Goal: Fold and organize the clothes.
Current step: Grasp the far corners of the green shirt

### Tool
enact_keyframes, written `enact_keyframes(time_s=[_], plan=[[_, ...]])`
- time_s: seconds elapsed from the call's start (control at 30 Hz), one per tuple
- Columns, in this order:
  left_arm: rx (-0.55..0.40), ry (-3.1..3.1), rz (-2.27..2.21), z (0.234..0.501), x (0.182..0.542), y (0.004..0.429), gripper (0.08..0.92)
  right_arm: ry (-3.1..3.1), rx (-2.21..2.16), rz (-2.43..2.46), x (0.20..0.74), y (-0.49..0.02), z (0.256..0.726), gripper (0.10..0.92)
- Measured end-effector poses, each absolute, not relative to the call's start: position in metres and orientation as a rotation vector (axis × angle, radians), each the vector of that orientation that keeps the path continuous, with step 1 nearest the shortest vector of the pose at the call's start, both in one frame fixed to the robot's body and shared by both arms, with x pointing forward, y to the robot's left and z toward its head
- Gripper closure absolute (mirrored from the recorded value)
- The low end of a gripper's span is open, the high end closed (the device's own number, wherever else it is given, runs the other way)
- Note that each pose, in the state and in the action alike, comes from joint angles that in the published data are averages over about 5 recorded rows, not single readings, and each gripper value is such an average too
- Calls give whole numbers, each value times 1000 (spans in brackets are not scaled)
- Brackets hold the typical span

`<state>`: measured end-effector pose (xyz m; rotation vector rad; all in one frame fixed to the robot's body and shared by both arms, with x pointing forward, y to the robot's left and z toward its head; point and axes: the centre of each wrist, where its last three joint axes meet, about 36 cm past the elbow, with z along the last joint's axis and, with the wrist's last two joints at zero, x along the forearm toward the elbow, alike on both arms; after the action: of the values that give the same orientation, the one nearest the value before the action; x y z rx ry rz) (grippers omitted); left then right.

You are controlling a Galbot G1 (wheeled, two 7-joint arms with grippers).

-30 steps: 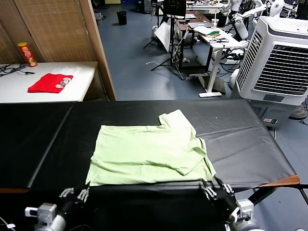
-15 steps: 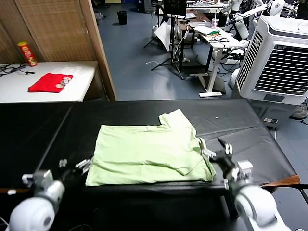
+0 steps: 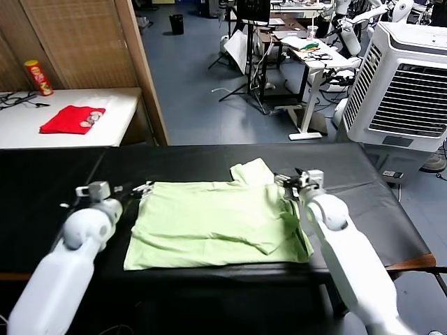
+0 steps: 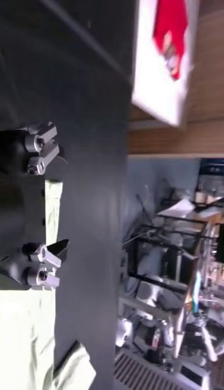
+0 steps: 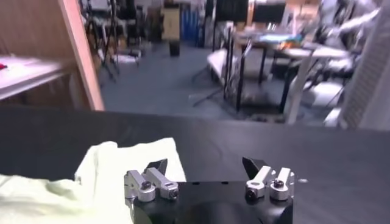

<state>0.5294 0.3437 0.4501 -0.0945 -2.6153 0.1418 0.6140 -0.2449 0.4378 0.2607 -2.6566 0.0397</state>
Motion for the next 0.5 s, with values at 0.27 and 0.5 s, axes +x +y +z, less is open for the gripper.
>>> enact_keyframes(time_s=[0.27,0.5], plan=[[-77,-2584,162,431,557,349,201,-2569,268,2,633,-231,420,227],[-54,-2559,140,418,565,349,353,-2562,279,-4,637,-225,415,506]])
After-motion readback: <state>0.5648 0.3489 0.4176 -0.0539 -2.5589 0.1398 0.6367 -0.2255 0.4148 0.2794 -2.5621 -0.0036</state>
